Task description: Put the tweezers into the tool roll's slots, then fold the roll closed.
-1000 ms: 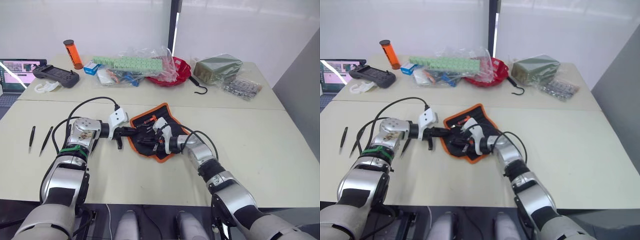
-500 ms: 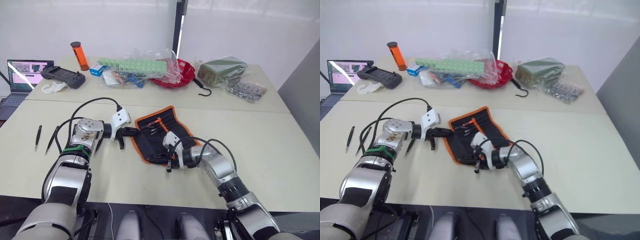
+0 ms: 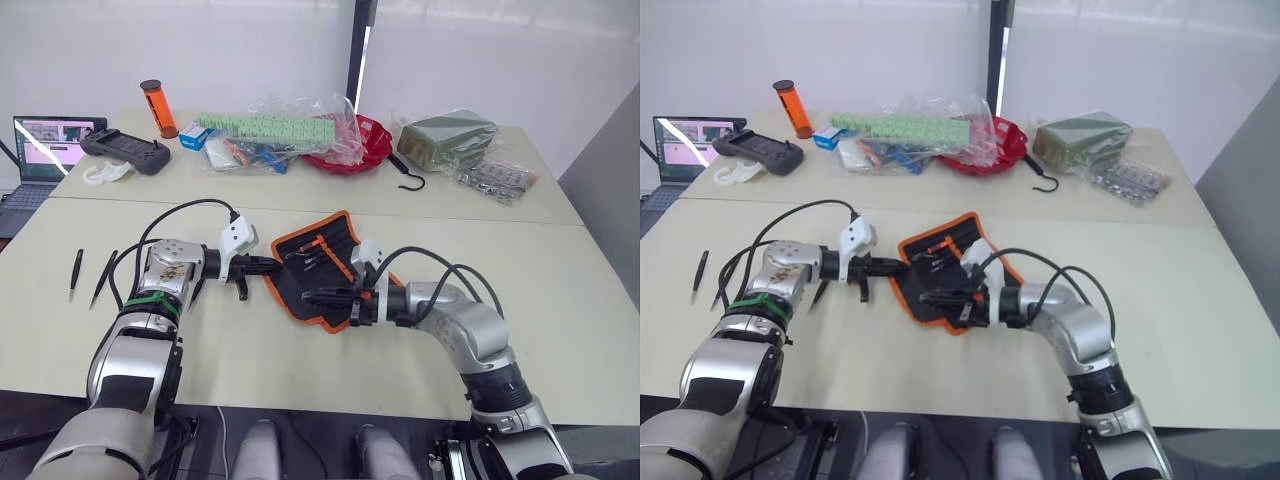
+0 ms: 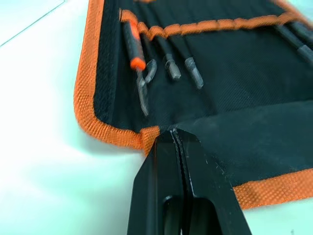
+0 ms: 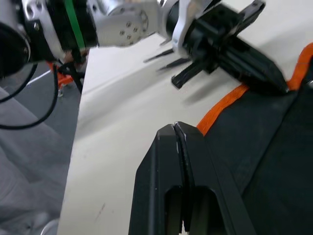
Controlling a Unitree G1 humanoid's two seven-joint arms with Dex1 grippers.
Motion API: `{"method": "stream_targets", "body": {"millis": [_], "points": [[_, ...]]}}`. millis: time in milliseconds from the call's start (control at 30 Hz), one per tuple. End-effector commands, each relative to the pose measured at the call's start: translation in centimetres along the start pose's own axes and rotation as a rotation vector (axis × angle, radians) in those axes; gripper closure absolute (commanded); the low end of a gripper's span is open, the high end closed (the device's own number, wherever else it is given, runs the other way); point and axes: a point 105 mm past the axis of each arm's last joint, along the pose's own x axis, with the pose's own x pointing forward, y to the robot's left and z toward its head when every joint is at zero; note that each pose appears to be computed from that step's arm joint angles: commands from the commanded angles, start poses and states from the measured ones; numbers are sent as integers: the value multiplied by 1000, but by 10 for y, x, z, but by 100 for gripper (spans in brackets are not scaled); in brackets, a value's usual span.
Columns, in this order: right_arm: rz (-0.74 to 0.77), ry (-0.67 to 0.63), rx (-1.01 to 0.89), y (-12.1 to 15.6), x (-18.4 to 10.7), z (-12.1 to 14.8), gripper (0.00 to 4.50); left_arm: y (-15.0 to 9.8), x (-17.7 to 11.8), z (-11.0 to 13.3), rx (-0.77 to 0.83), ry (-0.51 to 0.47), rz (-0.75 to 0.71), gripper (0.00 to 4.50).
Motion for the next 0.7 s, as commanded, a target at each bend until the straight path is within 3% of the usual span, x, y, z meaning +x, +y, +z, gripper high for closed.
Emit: {"method": "stream_targets", "body": {"millis": [33,100,400,533,700], "points": [[-113,28,-91,-15,-5,10,447,1,-3,19,33,-64,-13,450],[-155,93,-119,-21,-4,-2,447,1,-4,22,40,-69,-17,450],[-174,166,-143,-13,16,-34,447,-9,1,32,30,-121,-26,450],[-174,233,-149,-11,19,-53,447,-21,14,28,8,-127,-30,450],[-189,247,-152,-12,18,-55,447,-33,27,14,-29,-96,-10,450]]}}
